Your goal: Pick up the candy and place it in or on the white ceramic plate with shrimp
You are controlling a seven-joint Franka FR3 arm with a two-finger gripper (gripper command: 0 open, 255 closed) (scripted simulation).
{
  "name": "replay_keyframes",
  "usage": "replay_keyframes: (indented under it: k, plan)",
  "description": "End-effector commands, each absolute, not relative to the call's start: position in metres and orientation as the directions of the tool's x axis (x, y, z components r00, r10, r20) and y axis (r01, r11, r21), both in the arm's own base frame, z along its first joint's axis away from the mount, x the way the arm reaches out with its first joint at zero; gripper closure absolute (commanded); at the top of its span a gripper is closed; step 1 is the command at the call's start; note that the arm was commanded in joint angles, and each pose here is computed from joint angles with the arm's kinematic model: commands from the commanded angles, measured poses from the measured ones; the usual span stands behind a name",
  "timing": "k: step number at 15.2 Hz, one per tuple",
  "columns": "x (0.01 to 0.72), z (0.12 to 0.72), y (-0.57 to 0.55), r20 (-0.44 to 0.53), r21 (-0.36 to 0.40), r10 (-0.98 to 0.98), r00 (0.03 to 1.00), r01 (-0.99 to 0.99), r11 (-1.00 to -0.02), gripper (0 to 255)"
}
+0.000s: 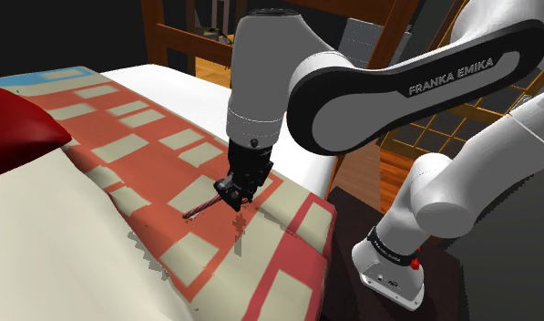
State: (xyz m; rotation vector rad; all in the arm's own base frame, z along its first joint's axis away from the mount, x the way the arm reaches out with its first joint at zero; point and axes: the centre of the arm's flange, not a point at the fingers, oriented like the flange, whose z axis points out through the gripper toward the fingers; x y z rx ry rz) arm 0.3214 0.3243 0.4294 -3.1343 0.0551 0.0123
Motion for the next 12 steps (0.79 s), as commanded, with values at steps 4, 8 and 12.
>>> replay_keyframes:
  k: [4,8,12]
  plan:
    - [0.3214,0.4277,0.3246,-0.008,-0.007,-0.035,0.999,-0.035,-0.999,255]
    - [0.3214,0.4278,0.3245,-0.008,-0.007,-0.035,0.999,-0.035,-0.999,0]
    - [0.3214,0.4277,0.3246,-0.008,-0.007,-0.035,0.999,-0.035,-0.999,0]
